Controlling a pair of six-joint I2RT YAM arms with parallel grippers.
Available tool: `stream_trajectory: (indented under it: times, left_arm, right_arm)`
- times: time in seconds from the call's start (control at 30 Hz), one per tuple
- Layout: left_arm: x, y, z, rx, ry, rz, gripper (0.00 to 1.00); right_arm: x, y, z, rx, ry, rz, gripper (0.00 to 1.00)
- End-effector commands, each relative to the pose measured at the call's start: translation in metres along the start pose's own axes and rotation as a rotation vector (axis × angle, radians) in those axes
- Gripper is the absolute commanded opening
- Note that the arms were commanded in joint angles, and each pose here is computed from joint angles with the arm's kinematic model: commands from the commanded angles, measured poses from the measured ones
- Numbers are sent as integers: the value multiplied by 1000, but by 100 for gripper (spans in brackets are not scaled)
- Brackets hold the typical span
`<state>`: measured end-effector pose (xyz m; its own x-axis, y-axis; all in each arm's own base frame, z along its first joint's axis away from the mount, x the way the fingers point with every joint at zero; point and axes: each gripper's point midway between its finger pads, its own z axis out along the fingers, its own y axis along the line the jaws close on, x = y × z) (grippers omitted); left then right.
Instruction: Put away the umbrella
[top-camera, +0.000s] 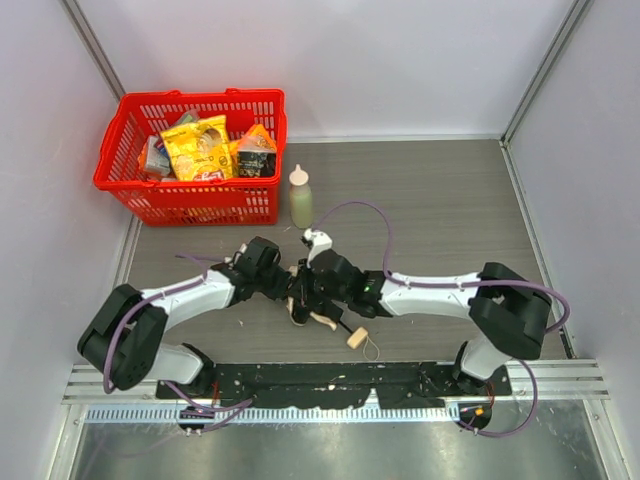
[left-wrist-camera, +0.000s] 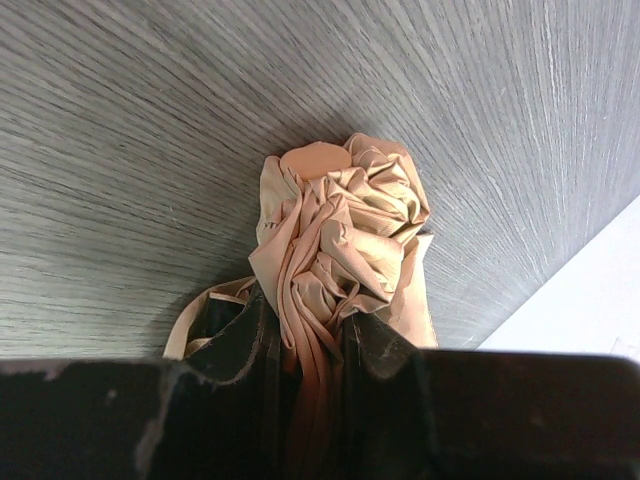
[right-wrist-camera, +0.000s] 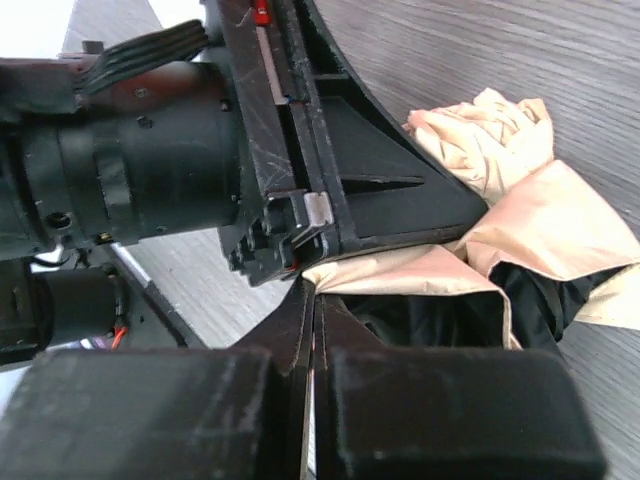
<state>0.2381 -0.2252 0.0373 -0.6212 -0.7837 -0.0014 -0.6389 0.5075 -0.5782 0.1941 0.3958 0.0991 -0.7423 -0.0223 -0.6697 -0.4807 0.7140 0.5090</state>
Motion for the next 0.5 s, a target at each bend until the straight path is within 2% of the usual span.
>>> stream_trajectory:
  times: [0.0,0.03,0.07,0.1,0.13,0.17,0.2,0.33,0.4,0.47]
  left_arm:
    - [8,58,-4,-199,35,-10,0]
    - [9,56,-5,-187,36,-11,0]
    - [9,55,-5,-179,39,-14,0]
    - [10,54,-5,-174,45,-16,0]
    - [11,53,-5,-172,53,-19,0]
    - [13,54,-5,-172,60,-20,0]
    - [14,53,-4,-169,65,-22,0]
    - [13,55,-5,-173,62,-24,0]
    - [12,56,-5,-173,55,-24,0]
    - [12,57,-4,-175,55,-26,0]
  right_arm:
    - [-38,37,-8,-218,-126,92,1]
    - [-45,51,-15,-321,-148,90,1]
    - [-42,35,-14,-326,-140,115,1]
    - [-50,50,-24,-447,-158,108,1]
    - [-45,33,-21,-450,-146,147,1]
    - [-52,36,-25,-508,-181,144,1]
    - [-45,18,-17,-483,-165,165,1]
    - [-26,5,-9,-441,-93,131,1]
    - [-25,-4,-10,-364,-79,98,1]
    - [-10,-22,-15,-239,3,78,4]
